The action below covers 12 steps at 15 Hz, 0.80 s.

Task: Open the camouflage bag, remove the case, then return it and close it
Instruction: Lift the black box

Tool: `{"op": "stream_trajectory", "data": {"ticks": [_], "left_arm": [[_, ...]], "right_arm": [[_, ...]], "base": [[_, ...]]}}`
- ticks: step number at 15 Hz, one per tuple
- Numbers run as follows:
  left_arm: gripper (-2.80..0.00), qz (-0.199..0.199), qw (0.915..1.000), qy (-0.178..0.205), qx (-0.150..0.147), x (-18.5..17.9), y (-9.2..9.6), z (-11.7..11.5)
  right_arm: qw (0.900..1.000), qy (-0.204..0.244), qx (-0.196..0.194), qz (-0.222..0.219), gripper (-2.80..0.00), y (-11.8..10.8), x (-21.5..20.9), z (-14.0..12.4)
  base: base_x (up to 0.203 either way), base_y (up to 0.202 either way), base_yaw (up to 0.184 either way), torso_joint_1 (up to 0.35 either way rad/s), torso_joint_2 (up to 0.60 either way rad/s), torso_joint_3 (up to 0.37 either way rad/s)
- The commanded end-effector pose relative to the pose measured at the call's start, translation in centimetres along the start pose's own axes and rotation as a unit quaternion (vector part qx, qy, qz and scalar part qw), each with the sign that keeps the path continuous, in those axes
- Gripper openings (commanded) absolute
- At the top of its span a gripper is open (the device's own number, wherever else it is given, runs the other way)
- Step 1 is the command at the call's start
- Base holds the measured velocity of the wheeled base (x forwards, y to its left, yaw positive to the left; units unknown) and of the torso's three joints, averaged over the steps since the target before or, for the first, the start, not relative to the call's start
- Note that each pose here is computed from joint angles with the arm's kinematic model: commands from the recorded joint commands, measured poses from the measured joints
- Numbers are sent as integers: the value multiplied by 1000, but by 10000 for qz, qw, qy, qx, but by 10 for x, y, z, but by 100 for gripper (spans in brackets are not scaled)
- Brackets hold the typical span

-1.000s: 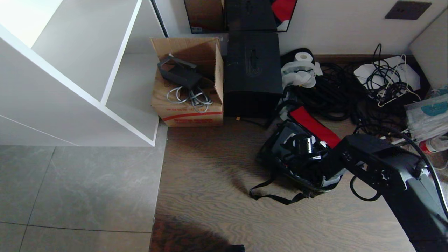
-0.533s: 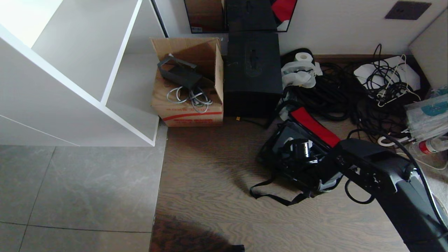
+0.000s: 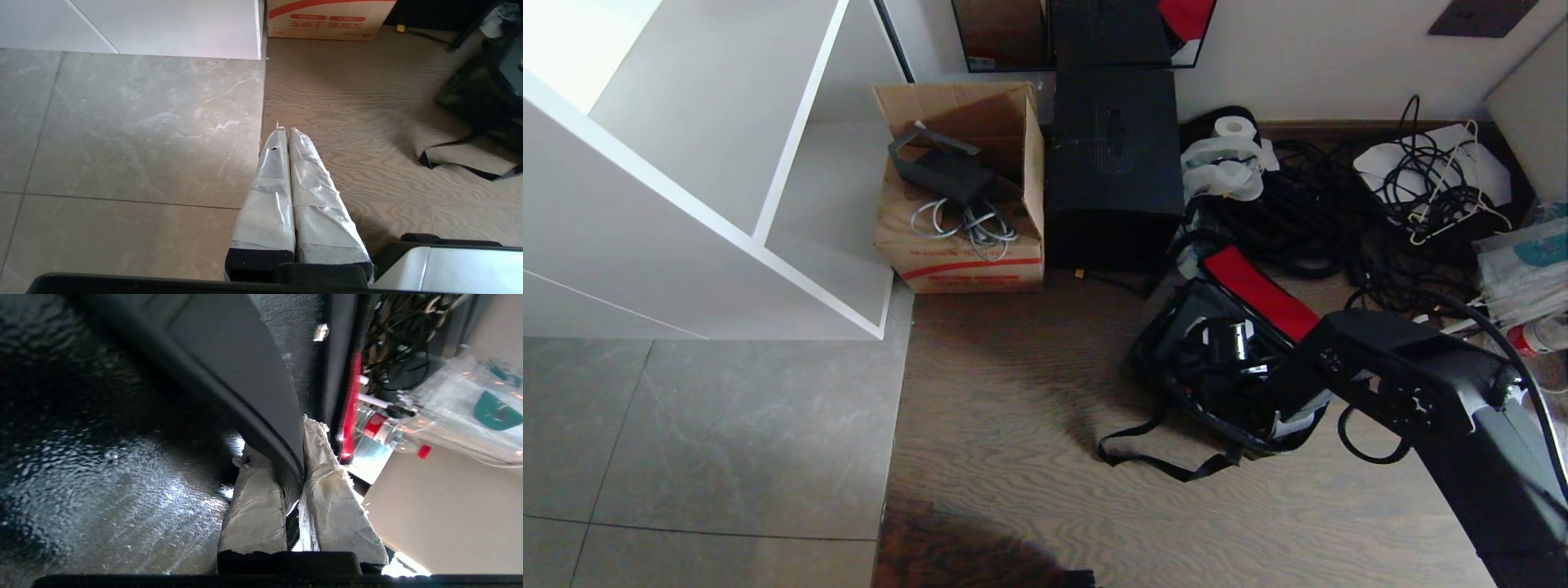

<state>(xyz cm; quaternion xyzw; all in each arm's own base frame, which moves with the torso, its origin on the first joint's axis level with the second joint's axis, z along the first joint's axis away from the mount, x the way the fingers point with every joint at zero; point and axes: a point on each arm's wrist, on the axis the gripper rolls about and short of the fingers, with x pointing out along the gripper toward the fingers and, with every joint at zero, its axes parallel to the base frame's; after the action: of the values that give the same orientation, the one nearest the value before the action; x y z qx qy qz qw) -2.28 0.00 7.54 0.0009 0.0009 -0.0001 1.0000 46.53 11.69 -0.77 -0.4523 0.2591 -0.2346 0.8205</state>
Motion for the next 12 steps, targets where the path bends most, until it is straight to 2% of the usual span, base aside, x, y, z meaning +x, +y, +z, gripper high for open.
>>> {"op": "stream_trajectory", "data": {"ticks": [1,4,8,12], "left_arm": [[-280,1,10000,-1,-1,0,0,0],[-280,1,10000,-7,-1,0,0,0],[-280,1,10000,-2,-1,0,0,0],[-280,1,10000,-5,-1,0,0,0]], "right_arm": [[9985,-345,352,-255,-280,-42,-25,29],[9971,-584,392,-275,-280,-64,-50,43],[9965,-697,331,-321,-280,-85,-65,46],[9966,-692,316,-320,-280,-92,-69,44]], "base": [[0,0,0,0,0,0],[0,0,0,0,0,0],[0,0,0,0,0,0],[0,0,0,0,0,0]]}}
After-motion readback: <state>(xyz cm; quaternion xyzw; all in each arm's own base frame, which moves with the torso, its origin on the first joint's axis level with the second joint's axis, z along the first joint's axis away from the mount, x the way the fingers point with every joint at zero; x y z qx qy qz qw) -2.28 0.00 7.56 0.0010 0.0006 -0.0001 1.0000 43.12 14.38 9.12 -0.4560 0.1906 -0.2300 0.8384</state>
